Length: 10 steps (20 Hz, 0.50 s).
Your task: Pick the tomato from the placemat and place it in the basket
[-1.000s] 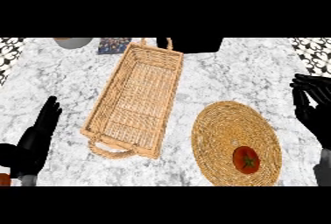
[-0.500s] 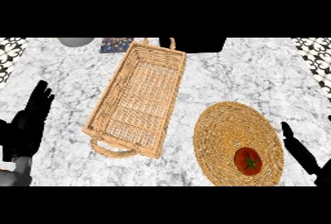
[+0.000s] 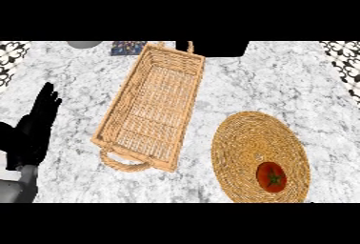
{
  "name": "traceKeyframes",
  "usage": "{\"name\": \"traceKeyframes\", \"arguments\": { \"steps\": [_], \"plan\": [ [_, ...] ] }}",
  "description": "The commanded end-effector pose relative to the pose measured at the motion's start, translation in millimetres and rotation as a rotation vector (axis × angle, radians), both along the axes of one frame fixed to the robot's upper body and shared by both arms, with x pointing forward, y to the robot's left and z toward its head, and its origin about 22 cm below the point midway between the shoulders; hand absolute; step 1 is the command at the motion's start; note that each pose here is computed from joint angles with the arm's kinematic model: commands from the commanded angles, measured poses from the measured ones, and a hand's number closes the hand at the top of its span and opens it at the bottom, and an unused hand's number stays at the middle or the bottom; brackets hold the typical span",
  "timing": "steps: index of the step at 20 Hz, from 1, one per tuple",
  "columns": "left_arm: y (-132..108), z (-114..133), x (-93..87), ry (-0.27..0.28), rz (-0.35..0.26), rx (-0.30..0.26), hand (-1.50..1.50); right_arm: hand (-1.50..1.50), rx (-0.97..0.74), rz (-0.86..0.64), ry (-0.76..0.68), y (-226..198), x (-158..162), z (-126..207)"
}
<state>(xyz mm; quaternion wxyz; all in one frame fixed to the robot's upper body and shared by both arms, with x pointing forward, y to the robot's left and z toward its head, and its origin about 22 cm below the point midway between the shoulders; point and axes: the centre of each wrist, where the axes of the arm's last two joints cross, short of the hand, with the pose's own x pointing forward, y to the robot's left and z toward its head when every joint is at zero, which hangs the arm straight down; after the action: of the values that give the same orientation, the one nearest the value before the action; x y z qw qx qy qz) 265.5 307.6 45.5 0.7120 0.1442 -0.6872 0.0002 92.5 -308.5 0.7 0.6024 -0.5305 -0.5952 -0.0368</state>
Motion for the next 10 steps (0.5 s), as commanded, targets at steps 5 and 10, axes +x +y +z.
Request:
{"name": "traceKeyframes", "arguments": {
  "steps": [5,10],
  "plan": [
    [-2.9,8.2,11.4,-0.004,-0.01,-0.004,0.0,-1.5,0.084,0.119,0.445,24.2,-59.0,51.9],
    [-7.1,20.2,16.0,0.002,-0.034,-0.02,0.0,-1.5,0.13,0.09,0.489,49.9,-59.9,107.6]
  ]
}}
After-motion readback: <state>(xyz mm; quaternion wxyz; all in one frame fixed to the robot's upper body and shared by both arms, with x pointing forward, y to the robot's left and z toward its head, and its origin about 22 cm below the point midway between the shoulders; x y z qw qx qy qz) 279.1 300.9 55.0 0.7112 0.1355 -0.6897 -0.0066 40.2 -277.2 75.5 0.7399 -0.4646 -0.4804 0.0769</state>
